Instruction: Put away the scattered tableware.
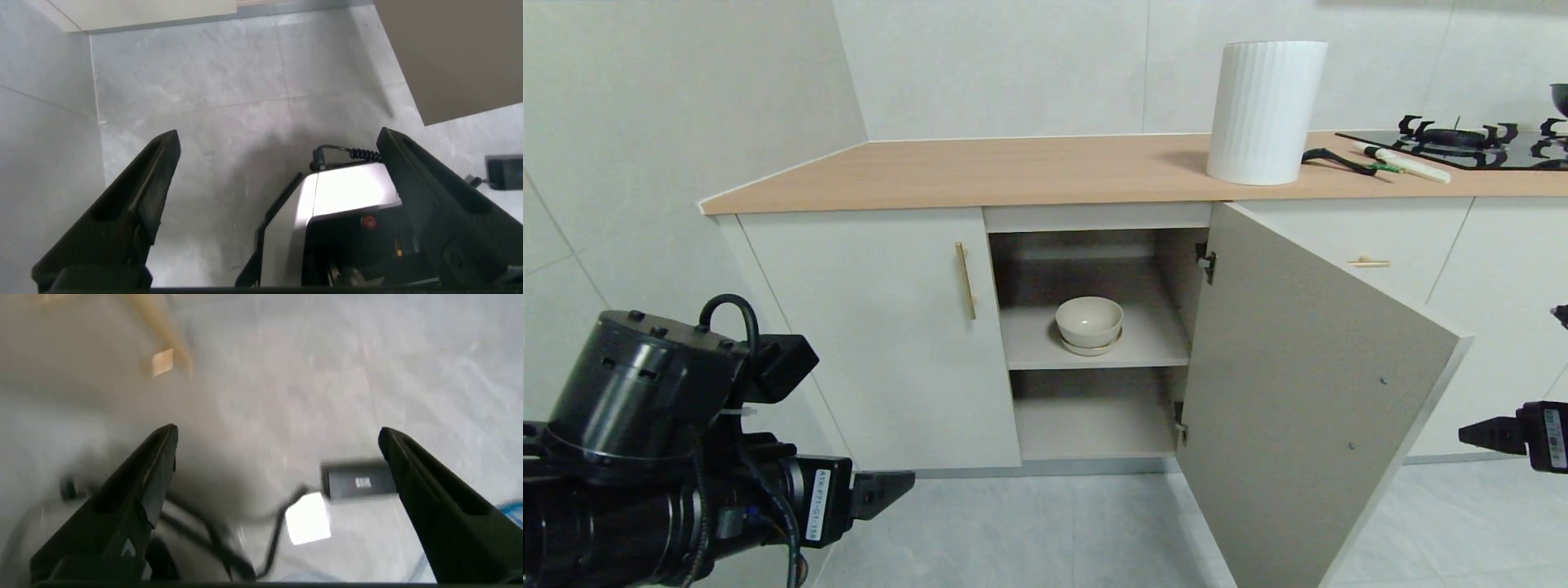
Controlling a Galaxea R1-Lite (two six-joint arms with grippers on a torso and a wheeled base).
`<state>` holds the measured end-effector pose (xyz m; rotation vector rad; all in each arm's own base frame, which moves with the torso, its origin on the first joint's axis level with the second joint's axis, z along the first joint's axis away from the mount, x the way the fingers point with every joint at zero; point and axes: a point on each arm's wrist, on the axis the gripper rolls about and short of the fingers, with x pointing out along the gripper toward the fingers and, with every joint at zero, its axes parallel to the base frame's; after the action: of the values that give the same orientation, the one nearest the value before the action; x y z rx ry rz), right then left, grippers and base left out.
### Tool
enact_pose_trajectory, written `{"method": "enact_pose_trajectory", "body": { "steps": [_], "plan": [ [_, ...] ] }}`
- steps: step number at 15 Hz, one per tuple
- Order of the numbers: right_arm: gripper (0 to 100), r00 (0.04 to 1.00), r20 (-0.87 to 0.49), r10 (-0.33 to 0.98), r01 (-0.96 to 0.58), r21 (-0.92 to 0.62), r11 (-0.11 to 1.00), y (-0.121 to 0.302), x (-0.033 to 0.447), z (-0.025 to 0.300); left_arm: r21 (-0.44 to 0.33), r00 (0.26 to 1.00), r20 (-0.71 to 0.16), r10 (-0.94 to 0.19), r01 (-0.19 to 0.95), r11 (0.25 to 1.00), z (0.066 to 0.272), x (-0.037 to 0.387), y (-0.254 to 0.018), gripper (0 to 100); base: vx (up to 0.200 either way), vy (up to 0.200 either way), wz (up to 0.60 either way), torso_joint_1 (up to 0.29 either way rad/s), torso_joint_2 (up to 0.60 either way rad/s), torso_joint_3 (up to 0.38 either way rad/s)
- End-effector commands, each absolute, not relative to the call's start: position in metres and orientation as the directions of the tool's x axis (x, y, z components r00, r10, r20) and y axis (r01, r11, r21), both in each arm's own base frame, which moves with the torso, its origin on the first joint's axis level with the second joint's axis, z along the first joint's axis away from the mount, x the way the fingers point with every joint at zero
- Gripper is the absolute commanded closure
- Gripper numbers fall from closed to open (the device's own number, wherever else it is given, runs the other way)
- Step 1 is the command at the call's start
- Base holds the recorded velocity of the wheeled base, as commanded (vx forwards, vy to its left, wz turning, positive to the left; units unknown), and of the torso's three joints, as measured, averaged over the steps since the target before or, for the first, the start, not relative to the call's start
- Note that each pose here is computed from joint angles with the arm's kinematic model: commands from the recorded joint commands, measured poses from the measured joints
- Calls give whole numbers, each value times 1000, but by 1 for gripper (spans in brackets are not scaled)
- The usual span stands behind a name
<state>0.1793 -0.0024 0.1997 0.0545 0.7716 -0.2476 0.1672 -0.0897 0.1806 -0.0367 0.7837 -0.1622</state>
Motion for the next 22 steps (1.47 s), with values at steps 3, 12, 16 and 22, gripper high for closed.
{"method": "enact_pose_trajectory", "body": {
  "steps": [3, 12, 16, 22],
  "plan": [
    [0, 695, -677, -244, 309, -26, 951, -15, 199, 193, -94, 698, -698, -159, 131, 987, 181, 167, -90, 0, 0, 0, 0, 0, 0, 0],
    [0, 741, -632, -227, 373, 106, 922, -10, 227, 187, -96, 702, -694, -161, 131, 987, 182, 167, -89, 0, 0, 0, 0, 0, 0, 0],
    [0, 744, -645, -174, 348, 152, 925, 7, 232, 183, -96, 703, -693, -161, 131, 987, 182, 166, -89, 0, 0, 0, 0, 0, 0, 0],
    [0, 757, -647, -93, 283, 196, 939, 32, 230, 181, -86, 711, -688, -145, 119, 989, 183, 167, -89, 0, 0, 0, 0, 0, 0, 0]
  ]
}}
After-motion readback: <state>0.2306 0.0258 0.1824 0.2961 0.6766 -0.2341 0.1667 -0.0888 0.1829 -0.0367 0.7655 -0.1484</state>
